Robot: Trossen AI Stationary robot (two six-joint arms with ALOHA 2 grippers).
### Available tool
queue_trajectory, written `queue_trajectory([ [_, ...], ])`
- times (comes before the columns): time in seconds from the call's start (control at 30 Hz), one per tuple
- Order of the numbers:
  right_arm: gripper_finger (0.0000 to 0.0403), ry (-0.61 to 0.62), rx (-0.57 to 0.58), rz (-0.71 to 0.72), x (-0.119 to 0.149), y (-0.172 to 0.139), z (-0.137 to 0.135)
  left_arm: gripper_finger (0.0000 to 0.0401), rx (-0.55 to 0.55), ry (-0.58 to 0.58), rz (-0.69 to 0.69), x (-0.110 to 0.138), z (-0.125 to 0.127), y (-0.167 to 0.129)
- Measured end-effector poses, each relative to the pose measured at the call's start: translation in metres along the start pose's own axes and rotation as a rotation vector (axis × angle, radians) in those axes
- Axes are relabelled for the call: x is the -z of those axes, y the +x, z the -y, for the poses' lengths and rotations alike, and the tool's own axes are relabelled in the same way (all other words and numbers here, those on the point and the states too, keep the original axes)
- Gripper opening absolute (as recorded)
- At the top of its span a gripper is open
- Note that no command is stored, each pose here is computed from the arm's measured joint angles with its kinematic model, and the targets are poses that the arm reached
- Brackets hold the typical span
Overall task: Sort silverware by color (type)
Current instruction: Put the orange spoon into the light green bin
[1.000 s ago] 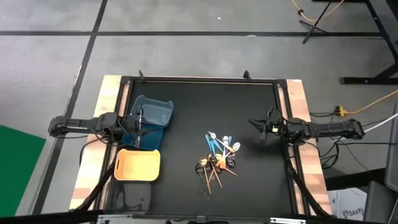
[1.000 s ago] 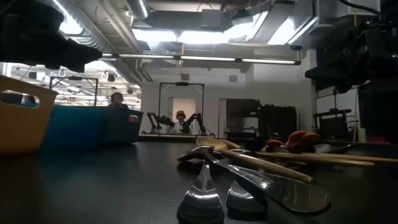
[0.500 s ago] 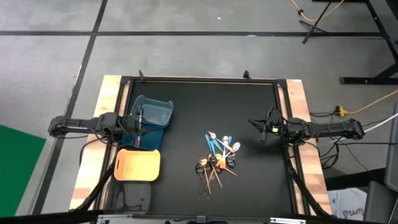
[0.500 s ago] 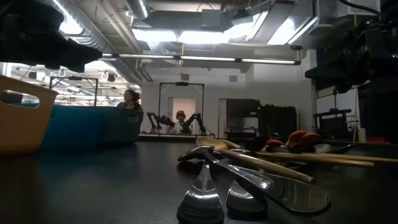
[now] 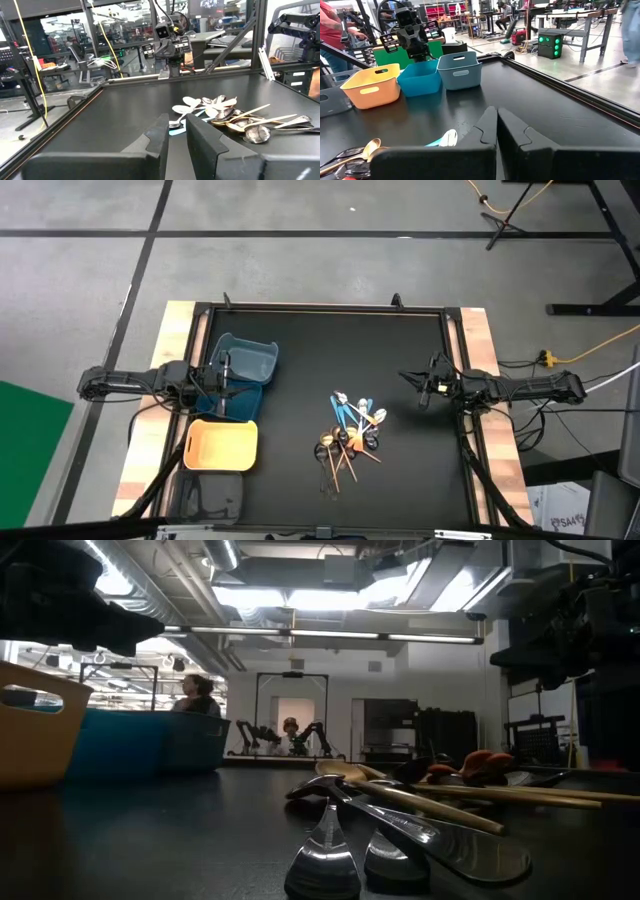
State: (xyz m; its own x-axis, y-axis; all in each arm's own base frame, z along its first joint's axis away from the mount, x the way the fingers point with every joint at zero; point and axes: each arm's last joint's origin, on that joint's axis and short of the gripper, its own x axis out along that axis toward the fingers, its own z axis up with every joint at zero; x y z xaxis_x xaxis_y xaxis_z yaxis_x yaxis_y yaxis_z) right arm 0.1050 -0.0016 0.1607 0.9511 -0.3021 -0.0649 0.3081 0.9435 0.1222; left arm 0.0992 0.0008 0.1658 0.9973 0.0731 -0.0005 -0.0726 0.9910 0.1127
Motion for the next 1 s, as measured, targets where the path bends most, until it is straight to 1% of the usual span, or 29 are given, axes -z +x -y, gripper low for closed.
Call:
queue_trajectory([
  [0.63, 0.0003, 0.000, 0.001, 0.001, -0.0001, 0.0000, 0.0000, 0.0060, -0.002, 0.001, 0.000, -0.0001, -0.0001, 0.0000],
  [0.77, 0.0004, 0.005, -0.027, 0.006, -0.0009, 0.0000, -0.0009, 0.0060, -0.002, 0.001, -0.001, 0.0000, 0.0000, 0.0000],
  [0.87, 0.0022, 0.016, -0.064, 0.029, -0.0036, -0.0001, -0.0023, 0.0060, -0.002, 0.001, 0.000, -0.0001, -0.0001, 0.0000],
  [1.0, 0.0076, 0.034, -0.078, 0.072, -0.0080, -0.0004, -0.0030, 0.0060, -0.003, 0.001, 0.000, -0.0001, -0.0001, 0.0000],
])
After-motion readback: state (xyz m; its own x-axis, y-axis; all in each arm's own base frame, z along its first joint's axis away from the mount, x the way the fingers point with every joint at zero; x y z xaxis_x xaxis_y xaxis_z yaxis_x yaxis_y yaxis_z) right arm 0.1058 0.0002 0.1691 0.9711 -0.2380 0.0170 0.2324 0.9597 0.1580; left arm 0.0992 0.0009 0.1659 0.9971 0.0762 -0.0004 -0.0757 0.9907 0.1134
